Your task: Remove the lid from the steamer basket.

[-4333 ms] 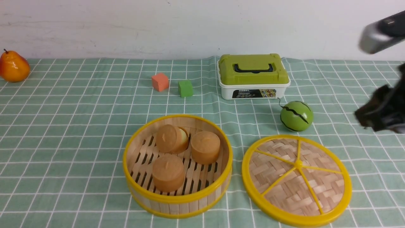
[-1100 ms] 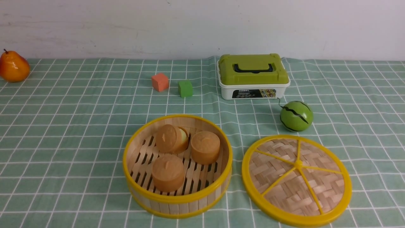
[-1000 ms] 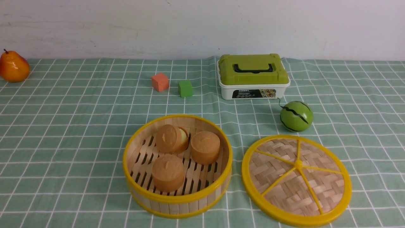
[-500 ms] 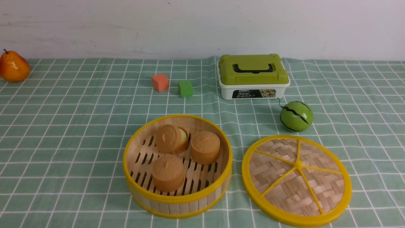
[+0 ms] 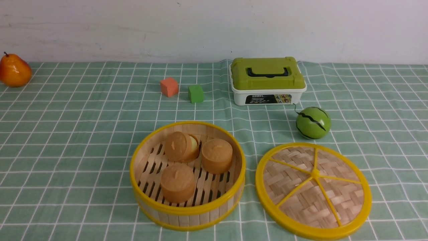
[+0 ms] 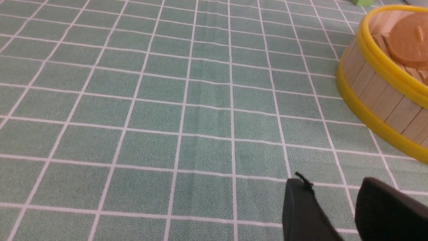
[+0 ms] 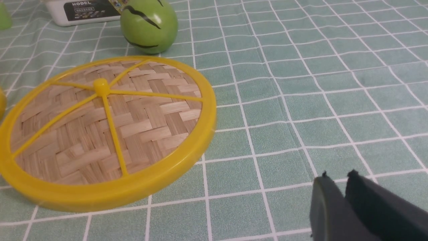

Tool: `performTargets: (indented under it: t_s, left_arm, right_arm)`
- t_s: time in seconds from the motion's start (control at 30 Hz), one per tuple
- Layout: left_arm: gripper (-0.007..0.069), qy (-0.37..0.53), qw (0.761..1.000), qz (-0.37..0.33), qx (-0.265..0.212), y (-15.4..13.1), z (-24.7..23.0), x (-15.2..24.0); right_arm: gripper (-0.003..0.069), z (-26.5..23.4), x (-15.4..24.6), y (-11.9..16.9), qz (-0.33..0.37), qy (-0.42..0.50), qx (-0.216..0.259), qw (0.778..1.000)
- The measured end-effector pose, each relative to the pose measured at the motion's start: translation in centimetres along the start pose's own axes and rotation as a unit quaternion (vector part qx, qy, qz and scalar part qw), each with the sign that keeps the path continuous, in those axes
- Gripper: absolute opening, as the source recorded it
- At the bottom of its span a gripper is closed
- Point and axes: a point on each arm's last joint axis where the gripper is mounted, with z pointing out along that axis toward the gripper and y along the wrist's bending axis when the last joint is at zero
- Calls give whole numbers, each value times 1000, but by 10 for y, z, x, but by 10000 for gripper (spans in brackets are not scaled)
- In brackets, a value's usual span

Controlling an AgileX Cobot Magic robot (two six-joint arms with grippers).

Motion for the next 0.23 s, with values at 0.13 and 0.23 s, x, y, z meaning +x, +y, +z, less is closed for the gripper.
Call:
performTargets:
  t_s: [0.13, 0.23]
  left_arm:
    - [239, 0, 1000, 0, 0, 0, 0, 0]
    - [239, 0, 1000, 0, 0, 0, 0, 0]
  right_arm:
    - [63, 0, 0, 0, 0, 0, 0, 1000]
    - [64, 0, 0, 0, 0, 0, 0, 1000]
